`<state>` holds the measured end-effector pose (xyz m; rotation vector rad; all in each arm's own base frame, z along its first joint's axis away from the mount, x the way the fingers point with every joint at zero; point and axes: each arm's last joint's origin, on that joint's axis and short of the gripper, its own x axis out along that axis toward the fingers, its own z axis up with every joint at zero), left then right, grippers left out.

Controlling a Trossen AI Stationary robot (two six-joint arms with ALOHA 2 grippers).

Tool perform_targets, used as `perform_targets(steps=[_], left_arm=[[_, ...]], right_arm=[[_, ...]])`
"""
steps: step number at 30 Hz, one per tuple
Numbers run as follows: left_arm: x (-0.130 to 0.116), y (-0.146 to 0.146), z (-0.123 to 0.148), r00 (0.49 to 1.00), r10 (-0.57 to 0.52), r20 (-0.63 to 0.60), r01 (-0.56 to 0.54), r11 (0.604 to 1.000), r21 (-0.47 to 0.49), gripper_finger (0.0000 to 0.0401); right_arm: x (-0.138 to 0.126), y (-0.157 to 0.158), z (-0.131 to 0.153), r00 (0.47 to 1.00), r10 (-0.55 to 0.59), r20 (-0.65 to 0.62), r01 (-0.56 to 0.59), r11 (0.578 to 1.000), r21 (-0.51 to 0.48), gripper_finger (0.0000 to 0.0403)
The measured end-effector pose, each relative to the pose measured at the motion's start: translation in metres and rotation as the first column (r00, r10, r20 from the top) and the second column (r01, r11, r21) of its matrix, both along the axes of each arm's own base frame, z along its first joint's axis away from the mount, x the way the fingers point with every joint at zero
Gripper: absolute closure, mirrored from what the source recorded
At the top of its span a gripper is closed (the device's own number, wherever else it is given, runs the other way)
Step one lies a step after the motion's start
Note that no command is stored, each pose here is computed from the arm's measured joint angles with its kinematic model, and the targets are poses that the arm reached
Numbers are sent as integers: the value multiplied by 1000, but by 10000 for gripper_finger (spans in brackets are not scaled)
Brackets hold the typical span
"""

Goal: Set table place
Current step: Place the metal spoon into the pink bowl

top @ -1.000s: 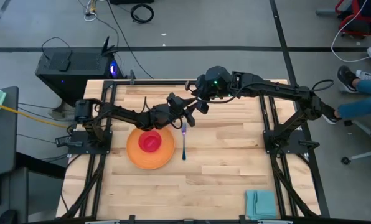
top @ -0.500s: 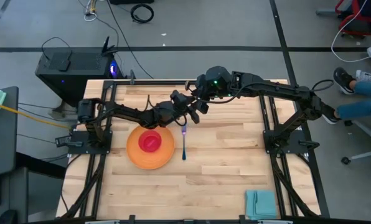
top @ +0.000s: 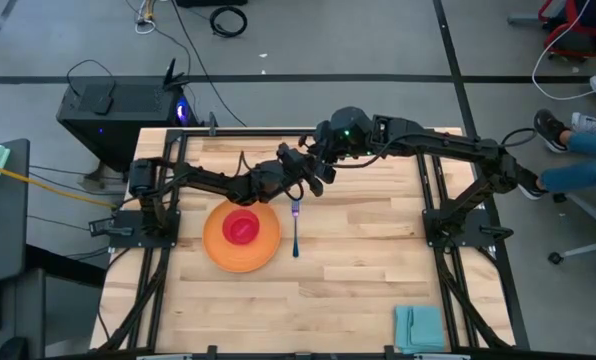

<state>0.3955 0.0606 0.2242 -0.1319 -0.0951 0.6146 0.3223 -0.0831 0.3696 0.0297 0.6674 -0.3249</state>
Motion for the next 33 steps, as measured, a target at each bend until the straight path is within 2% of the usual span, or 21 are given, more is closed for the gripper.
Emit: perform_targets(steps=[11,26,33], left_arm=[[0,-1,-2,1000,-6,-25,6,1000,0,366],[-2,-2,-6,989,-23,-144,22,1000,-9,366],[-12,-3,4,977,-19,-214,15,1000,-21,366]], right_arm=[[0,0,-1,1000,-8,-1,8,1000,13,387],[-3,1,-4,999,1,-43,0,1000,27,304],[-18,6,-2,992,8,-122,-2,999,45,294]])
